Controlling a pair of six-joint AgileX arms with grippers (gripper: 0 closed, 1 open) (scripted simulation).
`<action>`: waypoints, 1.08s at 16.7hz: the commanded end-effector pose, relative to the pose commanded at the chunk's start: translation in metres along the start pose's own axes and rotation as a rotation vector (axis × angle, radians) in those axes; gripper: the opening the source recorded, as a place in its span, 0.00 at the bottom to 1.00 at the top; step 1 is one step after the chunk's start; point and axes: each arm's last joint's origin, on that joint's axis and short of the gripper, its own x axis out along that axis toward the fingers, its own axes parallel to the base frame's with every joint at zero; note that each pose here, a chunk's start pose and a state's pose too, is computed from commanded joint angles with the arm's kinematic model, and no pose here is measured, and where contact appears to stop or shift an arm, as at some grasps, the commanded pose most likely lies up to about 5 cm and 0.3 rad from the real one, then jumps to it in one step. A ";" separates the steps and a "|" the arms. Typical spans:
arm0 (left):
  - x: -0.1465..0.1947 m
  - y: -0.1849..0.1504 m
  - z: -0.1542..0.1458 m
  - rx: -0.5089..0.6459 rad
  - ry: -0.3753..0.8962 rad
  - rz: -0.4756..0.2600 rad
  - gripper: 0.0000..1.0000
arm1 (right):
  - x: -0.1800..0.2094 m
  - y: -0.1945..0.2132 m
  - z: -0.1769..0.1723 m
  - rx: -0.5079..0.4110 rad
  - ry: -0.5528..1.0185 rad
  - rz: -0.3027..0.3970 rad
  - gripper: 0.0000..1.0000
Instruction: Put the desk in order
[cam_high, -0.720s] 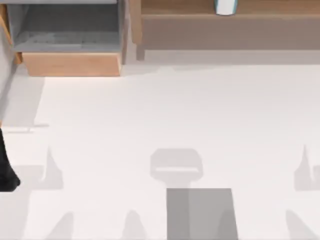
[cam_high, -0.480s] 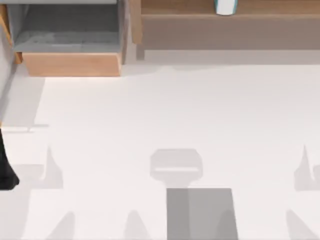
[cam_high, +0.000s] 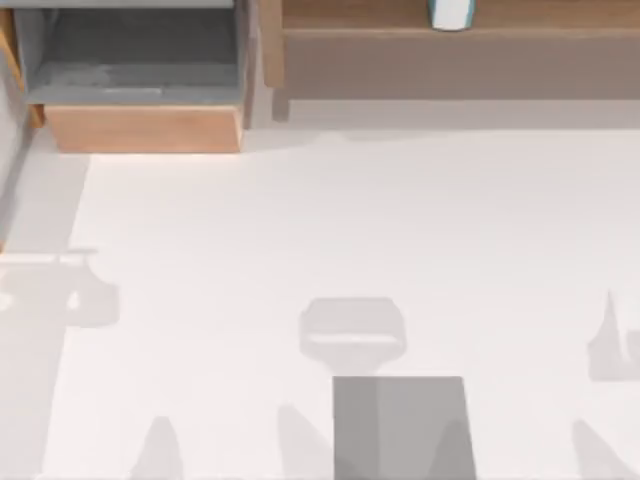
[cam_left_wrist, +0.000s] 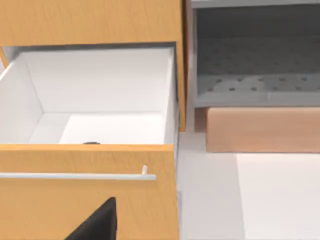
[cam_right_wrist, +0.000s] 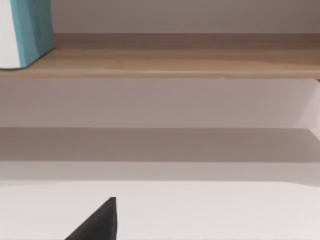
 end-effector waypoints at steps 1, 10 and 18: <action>0.005 0.004 0.016 0.008 0.054 0.012 1.00 | 0.000 0.000 0.000 0.000 0.000 0.000 1.00; 0.147 0.059 0.126 0.028 0.601 0.057 1.00 | 0.000 0.000 0.000 0.000 0.000 0.000 1.00; 0.314 0.122 0.076 -0.055 1.021 0.023 1.00 | 0.000 0.000 0.000 0.000 0.000 0.000 1.00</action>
